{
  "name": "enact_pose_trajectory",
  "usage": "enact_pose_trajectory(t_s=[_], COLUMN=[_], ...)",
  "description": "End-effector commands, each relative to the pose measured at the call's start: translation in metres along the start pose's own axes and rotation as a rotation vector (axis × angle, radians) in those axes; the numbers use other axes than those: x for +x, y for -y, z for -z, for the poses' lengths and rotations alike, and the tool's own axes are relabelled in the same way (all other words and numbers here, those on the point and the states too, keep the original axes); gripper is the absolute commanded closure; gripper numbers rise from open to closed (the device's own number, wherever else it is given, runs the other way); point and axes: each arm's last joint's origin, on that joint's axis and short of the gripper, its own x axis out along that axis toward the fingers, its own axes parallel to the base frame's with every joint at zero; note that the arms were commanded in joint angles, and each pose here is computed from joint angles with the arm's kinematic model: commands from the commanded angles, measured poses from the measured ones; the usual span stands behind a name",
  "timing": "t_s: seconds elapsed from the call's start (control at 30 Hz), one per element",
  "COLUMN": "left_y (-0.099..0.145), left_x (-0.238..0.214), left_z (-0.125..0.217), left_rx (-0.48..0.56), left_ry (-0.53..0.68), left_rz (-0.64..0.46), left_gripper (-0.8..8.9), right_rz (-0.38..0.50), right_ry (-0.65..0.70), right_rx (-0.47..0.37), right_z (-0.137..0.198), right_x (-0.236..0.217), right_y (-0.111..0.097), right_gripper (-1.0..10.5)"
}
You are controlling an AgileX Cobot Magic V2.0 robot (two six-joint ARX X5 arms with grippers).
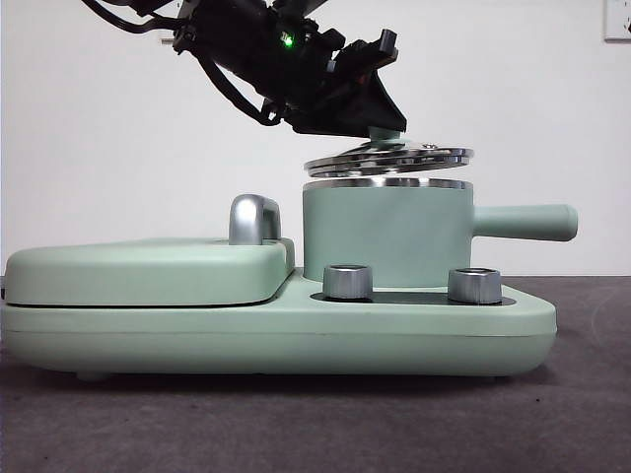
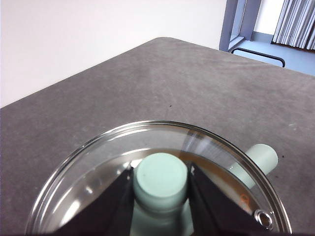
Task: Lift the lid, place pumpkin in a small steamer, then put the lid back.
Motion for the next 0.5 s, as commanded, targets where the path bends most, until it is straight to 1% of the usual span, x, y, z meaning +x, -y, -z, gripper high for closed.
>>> enact_pose_trajectory(t_s=[0.03, 0.33, 0.5], left_y=[0.0016, 0.0012, 0.0014], left_x=[0.0070, 0.0102, 0.0103], left_z=[-0.0082, -0.0036, -0.0007], left_rx=[0.023, 0.020, 0.013], left_ry=[0.046, 0.032, 0.002], left_rz=[0.010, 0.011, 0.013], left_gripper=[8.03, 8.04, 8.03], right_rz=[-0.003, -0.003, -0.003], right_ry=[0.007, 0.007, 0.007], right_rx=[0.007, 0.007, 0.006], right_z=[-0.0016, -0.0016, -0.0016], right_x=[0.0001, 0.0001, 0.0001], right_y=[-0.0008, -0.0008, -0.0008], right_gripper=[6.0, 6.0, 6.0])
